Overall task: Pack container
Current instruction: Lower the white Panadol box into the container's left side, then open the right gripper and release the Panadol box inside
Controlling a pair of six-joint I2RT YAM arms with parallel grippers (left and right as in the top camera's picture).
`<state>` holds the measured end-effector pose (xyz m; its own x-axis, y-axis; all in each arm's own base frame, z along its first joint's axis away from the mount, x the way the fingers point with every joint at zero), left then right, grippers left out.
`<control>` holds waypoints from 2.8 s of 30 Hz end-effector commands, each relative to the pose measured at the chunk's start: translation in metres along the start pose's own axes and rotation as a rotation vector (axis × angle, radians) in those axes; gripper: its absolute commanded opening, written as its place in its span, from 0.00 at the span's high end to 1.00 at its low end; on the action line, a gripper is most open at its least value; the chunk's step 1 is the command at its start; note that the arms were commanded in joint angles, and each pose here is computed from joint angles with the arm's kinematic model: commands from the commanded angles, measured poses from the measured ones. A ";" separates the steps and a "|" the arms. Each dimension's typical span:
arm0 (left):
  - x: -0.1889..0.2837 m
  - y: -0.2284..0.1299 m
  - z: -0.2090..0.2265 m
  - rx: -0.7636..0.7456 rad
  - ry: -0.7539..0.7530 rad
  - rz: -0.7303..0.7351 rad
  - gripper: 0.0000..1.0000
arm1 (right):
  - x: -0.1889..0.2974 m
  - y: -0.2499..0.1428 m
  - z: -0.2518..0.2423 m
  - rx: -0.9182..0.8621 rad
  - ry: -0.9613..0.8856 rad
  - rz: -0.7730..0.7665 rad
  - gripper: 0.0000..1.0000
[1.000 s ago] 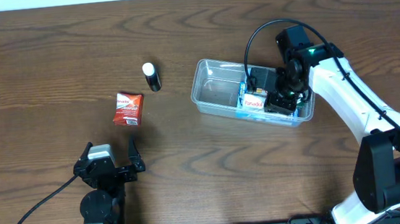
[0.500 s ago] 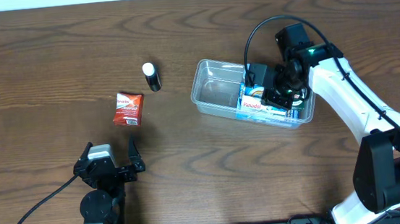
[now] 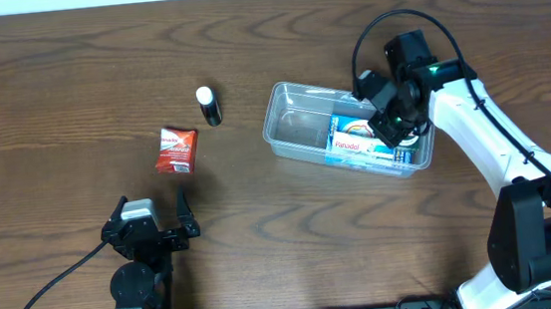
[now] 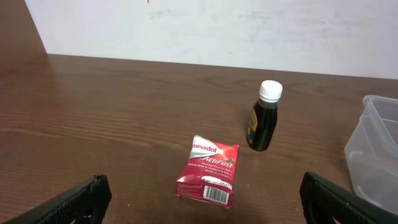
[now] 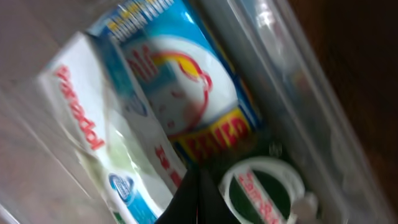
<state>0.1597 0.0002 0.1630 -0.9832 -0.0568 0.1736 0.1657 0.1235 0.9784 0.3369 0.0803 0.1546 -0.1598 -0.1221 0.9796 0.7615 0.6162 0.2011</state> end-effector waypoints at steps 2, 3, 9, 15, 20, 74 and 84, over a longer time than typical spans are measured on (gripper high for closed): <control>0.000 -0.006 0.000 -0.020 -0.004 0.027 0.02 | -0.003 -0.016 -0.008 -0.208 -0.091 0.108 0.99; 0.000 -0.006 0.000 -0.020 -0.004 0.027 0.02 | -0.003 -0.019 -0.008 -0.221 -0.098 0.125 0.99; 0.000 -0.006 0.000 -0.019 -0.004 0.027 0.02 | -0.001 -0.026 -0.011 -0.292 -0.147 0.170 0.99; 0.000 -0.006 0.000 -0.019 -0.004 0.027 0.02 | -0.001 -0.028 -0.008 -0.308 -0.134 0.184 0.99; 0.000 -0.006 0.000 -0.020 -0.004 0.027 0.02 | -0.002 -0.025 -0.003 -0.312 -0.063 0.156 0.99; 0.000 -0.006 0.000 -0.020 -0.004 0.027 0.02 | -0.003 -0.017 -0.004 -0.418 -0.058 0.103 0.99; 0.000 -0.006 0.000 -0.019 -0.004 0.027 0.02 | -0.003 -0.016 -0.003 -0.480 -0.051 0.098 0.99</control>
<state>0.1597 0.0002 0.1630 -0.9831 -0.0572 0.1736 0.1656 0.1235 0.9784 0.3267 0.0711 0.1523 -0.1061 -0.0339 0.9938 0.9600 0.2568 0.1113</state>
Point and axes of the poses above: each gripper's point midway between its finger pads, its own x axis back along the fingers, its own z axis along the line the jaws close on, y = z × x, the point moved 8 cm from there along x, back along the fingers, and after that the axes turned 3 degrees about x, right-handed, at the moved point
